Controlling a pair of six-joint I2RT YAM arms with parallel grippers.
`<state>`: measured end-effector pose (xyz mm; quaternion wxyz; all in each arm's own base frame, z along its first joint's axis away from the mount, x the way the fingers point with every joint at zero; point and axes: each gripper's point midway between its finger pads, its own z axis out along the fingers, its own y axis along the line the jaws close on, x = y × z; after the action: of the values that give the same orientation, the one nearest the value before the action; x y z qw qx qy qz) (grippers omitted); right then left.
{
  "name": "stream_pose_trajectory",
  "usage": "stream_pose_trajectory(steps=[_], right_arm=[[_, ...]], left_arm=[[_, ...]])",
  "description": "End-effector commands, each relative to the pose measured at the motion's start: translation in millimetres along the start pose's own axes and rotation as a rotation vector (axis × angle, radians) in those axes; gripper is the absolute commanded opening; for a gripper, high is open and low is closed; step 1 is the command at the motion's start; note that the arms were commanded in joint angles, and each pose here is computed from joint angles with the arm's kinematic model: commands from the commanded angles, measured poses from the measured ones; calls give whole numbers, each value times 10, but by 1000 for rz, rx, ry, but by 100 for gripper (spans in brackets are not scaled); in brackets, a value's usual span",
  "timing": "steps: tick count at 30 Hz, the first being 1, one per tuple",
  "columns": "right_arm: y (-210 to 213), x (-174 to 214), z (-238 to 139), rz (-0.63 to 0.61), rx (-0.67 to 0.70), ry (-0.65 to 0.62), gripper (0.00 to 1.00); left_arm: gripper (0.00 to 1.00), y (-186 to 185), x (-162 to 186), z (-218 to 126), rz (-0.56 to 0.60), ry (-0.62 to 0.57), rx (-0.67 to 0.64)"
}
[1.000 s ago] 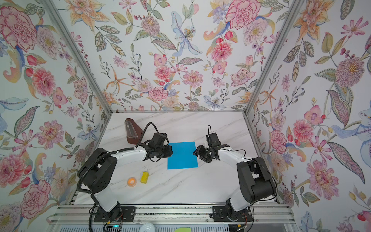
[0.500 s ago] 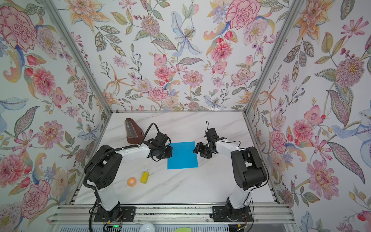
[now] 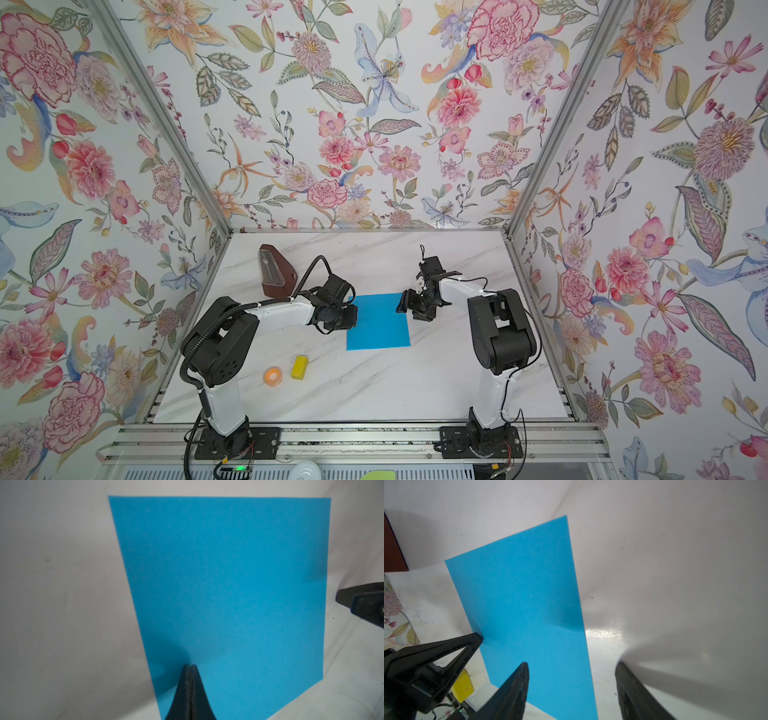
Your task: Fold a paper plane with a square sheet of paper (fold left side to right side)
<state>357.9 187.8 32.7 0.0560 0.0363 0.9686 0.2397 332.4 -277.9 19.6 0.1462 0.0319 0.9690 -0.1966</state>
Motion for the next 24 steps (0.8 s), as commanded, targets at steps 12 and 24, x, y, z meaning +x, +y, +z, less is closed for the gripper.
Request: stream_pose_trajectory(steps=[12,24], right_arm=[[115,304,281,-13,36,152,72],[445,456,276,96,-232,107,77]], left_arm=[[0,145,128,131,4,60,-65],[0,197,146,199,-28,68,-61]])
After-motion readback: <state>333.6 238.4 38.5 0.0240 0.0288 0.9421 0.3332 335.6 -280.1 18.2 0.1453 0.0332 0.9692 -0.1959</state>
